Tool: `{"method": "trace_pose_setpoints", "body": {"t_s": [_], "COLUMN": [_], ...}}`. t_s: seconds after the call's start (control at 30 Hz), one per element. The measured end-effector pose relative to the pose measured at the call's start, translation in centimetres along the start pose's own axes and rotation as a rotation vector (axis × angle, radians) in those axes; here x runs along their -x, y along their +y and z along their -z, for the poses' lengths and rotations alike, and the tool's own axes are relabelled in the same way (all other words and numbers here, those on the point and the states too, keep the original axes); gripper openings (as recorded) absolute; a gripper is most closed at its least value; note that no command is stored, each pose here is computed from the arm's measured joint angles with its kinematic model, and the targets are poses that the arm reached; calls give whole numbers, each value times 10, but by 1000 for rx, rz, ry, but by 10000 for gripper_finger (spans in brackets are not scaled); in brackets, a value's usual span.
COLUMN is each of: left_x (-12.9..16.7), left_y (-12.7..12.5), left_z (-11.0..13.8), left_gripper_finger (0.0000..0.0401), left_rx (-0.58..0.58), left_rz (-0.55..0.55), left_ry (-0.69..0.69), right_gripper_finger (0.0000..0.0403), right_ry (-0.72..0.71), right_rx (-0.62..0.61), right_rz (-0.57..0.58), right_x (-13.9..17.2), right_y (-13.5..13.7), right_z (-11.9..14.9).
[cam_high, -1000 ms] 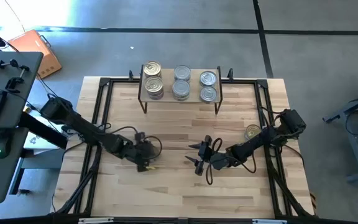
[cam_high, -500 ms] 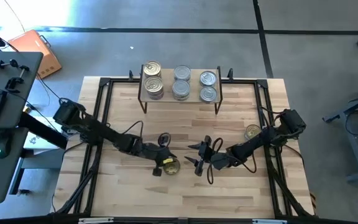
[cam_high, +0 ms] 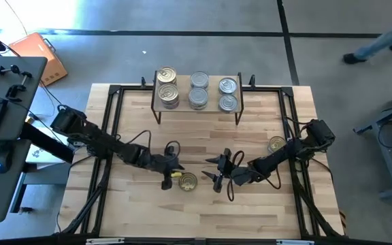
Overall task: Stack canned seafood by type on shelf
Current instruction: Stack the left green tuna can on top of the green tuna can on the shelf
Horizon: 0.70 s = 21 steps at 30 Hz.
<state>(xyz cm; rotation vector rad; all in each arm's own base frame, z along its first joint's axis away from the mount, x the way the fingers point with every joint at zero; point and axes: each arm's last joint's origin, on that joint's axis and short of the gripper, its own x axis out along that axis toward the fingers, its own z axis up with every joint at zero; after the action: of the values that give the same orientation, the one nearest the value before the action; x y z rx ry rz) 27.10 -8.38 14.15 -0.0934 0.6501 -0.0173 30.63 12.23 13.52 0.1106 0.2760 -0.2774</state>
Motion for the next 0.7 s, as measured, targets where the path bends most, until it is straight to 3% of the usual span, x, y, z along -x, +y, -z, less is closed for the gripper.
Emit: {"method": "trace_pose_setpoints", "body": {"t_s": [0.13,0.2,0.3,0.4,0.47,0.7], "left_x": [2,3,4,7,8,8], "left_y": [-1,-4,-13,-23,-26,-29], "left_z": [3,2,3,13,18,16], "left_gripper_finger": [110,127,145,152,151,127], "left_rx": [-31,-109,-325,-605,-714,-756], "left_rz": [105,179,280,310,299,240], "left_ry": [-27,-42,-63,-32,-19,-47], "right_gripper_finger": [239,239,239,239,239,239], "right_ry": [-1,-1,-1,-1,-1,-2], "right_rx": [2,2,2,2,2,1], "right_rz": [1,2,2,2,2,2], "right_x": [0,0,-1,-1,-1,-1], "right_y": [0,0,-1,-1,-1,-1], "right_z": [0,0,0,0,0,0]}}
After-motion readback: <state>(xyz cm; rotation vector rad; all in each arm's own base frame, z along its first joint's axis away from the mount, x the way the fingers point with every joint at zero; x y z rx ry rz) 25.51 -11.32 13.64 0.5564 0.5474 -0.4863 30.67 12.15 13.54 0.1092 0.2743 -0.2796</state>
